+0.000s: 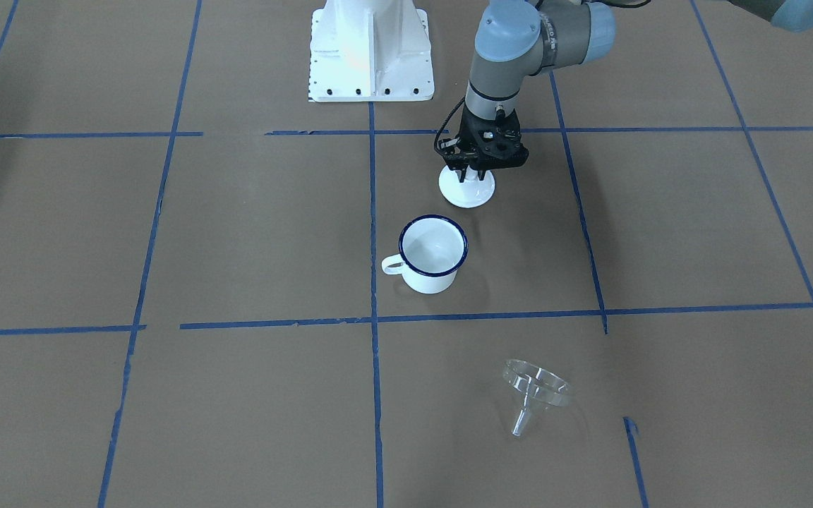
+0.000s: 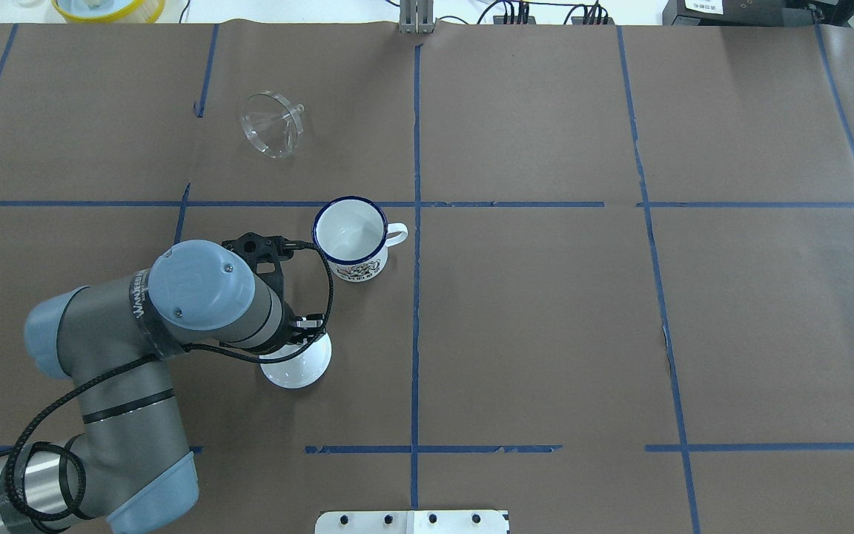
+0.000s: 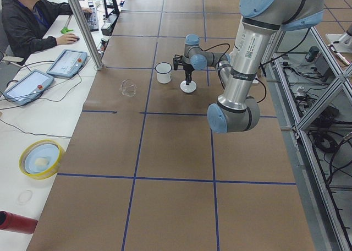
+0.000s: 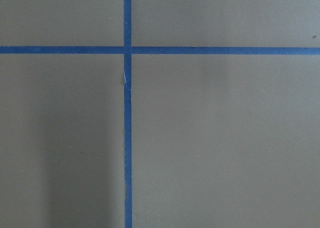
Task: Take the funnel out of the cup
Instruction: 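Close the left gripper on the lid's knob, then lift the white lid and carry it over the mug opening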
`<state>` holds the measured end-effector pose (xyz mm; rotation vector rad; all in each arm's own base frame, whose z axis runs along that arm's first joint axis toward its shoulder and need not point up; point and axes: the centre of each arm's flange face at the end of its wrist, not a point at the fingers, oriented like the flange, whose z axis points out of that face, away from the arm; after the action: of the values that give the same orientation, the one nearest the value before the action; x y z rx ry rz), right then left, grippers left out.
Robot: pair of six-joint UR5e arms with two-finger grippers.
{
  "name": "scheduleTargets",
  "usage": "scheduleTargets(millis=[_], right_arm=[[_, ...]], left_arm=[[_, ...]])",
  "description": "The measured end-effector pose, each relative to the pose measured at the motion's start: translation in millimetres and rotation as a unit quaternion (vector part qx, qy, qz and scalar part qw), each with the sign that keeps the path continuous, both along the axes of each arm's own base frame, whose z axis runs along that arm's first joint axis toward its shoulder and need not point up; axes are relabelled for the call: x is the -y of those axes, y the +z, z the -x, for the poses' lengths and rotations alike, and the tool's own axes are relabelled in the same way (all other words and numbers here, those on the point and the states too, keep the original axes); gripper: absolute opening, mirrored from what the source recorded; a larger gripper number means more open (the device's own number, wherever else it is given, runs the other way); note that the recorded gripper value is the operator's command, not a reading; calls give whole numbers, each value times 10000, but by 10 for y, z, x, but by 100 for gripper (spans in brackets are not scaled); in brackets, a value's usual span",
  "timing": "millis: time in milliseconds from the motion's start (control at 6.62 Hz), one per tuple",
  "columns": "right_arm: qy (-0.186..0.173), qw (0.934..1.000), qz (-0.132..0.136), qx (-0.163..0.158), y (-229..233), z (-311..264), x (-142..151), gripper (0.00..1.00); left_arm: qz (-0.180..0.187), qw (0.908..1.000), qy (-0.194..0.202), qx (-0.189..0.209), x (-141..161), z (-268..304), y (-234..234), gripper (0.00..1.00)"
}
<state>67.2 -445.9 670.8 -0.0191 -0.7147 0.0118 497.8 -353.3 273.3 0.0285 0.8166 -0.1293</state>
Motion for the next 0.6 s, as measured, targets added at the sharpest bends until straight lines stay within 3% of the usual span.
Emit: scheduleTargets(millis=[302,604], right_arm=[[0,10000,0,0,0,0,0,100],[0,10000,0,0,0,0,0,100]], left_arm=[[55,9997,-182,137,77,459,-444,0],[233,9983,-489,205,452,1030,-1128,0]])
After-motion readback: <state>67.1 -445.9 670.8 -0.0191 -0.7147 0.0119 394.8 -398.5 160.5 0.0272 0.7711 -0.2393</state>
